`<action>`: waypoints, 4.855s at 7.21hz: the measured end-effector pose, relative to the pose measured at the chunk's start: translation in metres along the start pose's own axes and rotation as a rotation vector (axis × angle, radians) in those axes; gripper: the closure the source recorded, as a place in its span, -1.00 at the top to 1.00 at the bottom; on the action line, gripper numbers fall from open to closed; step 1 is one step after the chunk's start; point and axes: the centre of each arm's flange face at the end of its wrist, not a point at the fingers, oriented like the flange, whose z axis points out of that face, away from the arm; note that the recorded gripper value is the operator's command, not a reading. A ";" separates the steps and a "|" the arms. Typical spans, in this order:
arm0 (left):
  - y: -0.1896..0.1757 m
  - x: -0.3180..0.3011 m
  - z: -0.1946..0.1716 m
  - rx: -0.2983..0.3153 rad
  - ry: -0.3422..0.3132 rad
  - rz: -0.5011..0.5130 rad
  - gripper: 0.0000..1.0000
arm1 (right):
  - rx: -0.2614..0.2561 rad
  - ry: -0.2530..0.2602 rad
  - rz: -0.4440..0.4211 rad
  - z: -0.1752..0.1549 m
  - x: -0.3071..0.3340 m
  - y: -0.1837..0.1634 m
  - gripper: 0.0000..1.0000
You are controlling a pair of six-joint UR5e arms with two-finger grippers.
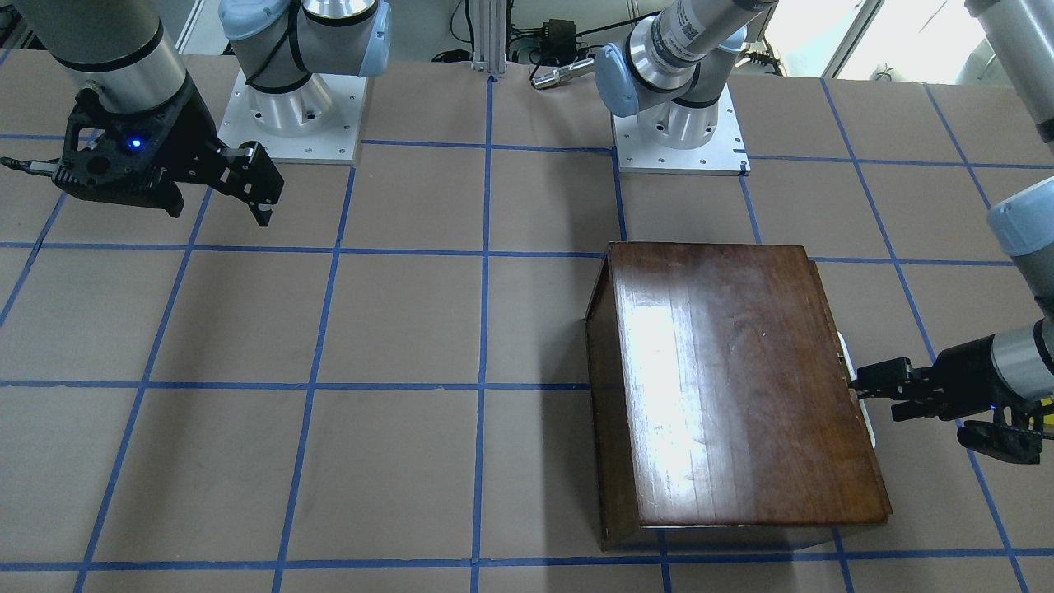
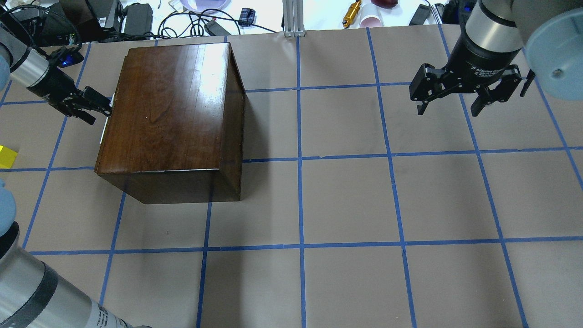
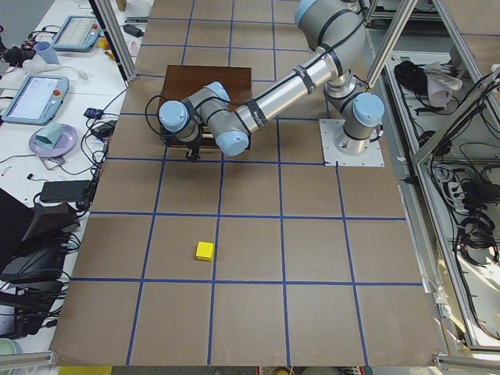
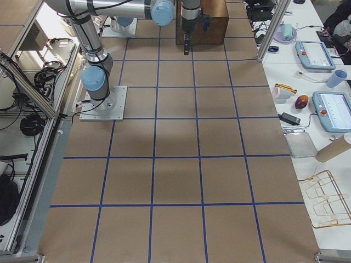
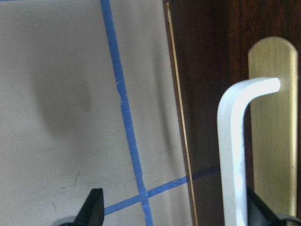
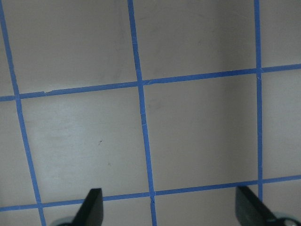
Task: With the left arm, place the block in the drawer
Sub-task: 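Pull the drawer open by its handle with the left gripper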
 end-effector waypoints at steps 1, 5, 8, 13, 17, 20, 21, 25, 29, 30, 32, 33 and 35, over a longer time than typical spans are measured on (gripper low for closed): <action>0.000 0.000 -0.002 0.001 -0.007 0.015 1.00 | 0.000 0.000 0.000 0.000 0.000 0.000 1.00; -0.003 0.000 -0.011 0.011 -0.019 0.078 1.00 | 0.000 0.000 0.000 0.000 0.000 0.000 1.00; -0.003 -0.003 -0.014 0.006 -0.033 0.125 1.00 | 0.000 0.000 0.000 0.000 0.000 0.000 1.00; -0.008 -0.009 -0.020 0.000 -0.063 0.160 1.00 | 0.000 0.000 0.000 0.000 0.000 0.000 1.00; -0.010 -0.017 -0.022 -0.007 -0.075 0.182 1.00 | 0.000 0.000 0.000 0.000 0.000 0.000 1.00; -0.013 -0.024 -0.025 -0.019 -0.098 0.199 1.00 | 0.000 0.000 0.000 0.000 0.000 0.000 1.00; -0.014 -0.026 -0.027 -0.018 -0.103 0.200 1.00 | 0.000 0.000 0.000 0.000 0.000 0.000 1.00; -0.012 -0.035 -0.028 -0.027 -0.115 0.226 1.00 | 0.000 0.000 0.000 0.000 0.000 0.000 1.00; -0.017 -0.042 -0.038 -0.030 -0.143 0.249 1.00 | 0.000 0.000 0.000 0.000 0.000 0.000 1.00; -0.017 -0.045 -0.038 -0.031 -0.145 0.255 1.00 | 0.000 0.000 0.001 0.000 0.000 0.000 1.00; -0.015 -0.057 -0.042 -0.025 -0.149 0.259 1.00 | 0.000 0.000 0.001 0.000 0.000 0.000 1.00; -0.015 -0.061 -0.045 -0.024 -0.155 0.262 1.00 | 0.000 0.000 0.000 0.000 0.000 0.000 1.00; -0.015 -0.065 -0.047 -0.027 -0.163 0.268 1.00 | 0.000 0.000 0.000 0.000 0.000 0.000 1.00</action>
